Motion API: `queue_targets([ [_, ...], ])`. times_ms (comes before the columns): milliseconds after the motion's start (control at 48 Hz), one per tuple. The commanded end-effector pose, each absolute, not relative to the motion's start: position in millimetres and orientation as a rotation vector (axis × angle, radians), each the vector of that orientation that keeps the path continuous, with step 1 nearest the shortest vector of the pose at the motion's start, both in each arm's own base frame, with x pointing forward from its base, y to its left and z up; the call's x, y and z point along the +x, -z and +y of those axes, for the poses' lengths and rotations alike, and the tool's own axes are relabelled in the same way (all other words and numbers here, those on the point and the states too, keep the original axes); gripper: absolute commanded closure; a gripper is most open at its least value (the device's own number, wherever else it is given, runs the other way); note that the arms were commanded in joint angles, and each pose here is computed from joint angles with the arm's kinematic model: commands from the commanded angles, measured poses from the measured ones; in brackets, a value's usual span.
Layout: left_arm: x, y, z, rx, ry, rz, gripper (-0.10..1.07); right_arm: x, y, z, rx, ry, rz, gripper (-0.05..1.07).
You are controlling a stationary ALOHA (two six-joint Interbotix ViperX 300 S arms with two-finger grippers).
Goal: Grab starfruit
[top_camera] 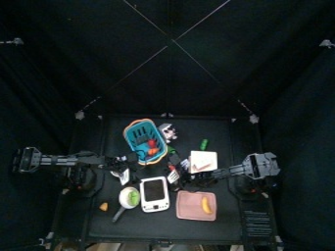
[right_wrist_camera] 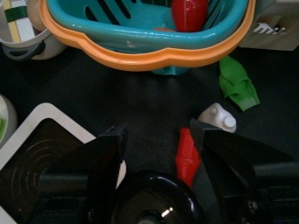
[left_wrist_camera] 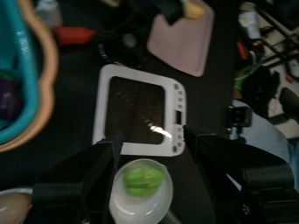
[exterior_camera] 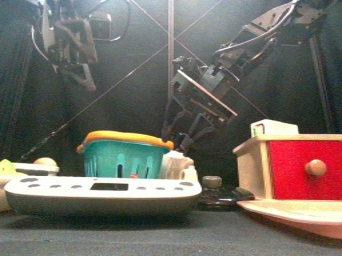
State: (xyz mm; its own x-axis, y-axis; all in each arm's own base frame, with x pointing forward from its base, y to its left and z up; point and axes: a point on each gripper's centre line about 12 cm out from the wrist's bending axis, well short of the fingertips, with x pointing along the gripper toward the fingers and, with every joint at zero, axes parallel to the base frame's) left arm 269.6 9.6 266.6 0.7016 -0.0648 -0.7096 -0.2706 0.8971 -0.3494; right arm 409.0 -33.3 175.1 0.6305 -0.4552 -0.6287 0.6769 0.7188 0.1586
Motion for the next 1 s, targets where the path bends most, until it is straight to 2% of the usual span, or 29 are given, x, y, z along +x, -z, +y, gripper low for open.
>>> queue_targets([
  [0,269,-277,25,-0.371,-0.202,0.808,0.06,413,-191,-36,0.419,0.662,0.554,0.11],
  [125,261,-271,34,-0.426,-0.356,0.852,0.06,412,-189,-35,0.417,0.661,0.558,0.11],
  [271,250,-245,9,-0.457,-0.449,0.931,0.06,412,-189,-35,0.418,0.663,0.559,0.11],
  [521,241,-227,-30,-0.562,-0.547,0.893,0.06,413,-191,-34,0.42,0.658,0.555,0.11],
  [667,241,-212,-48,-0.582,-0.63,0.938,0.06,414,-191,-35,0.416,0.658,0.553,0.11],
  [792,252,-197,-67,-0.598,-0.666,0.989,0.05,414,-194,-34,0.41,0.653,0.548,0.11],
  [979,268,-181,-92,-0.558,-0.638,1.038,0.04,413,-194,-35,0.406,0.65,0.545,0.11],
])
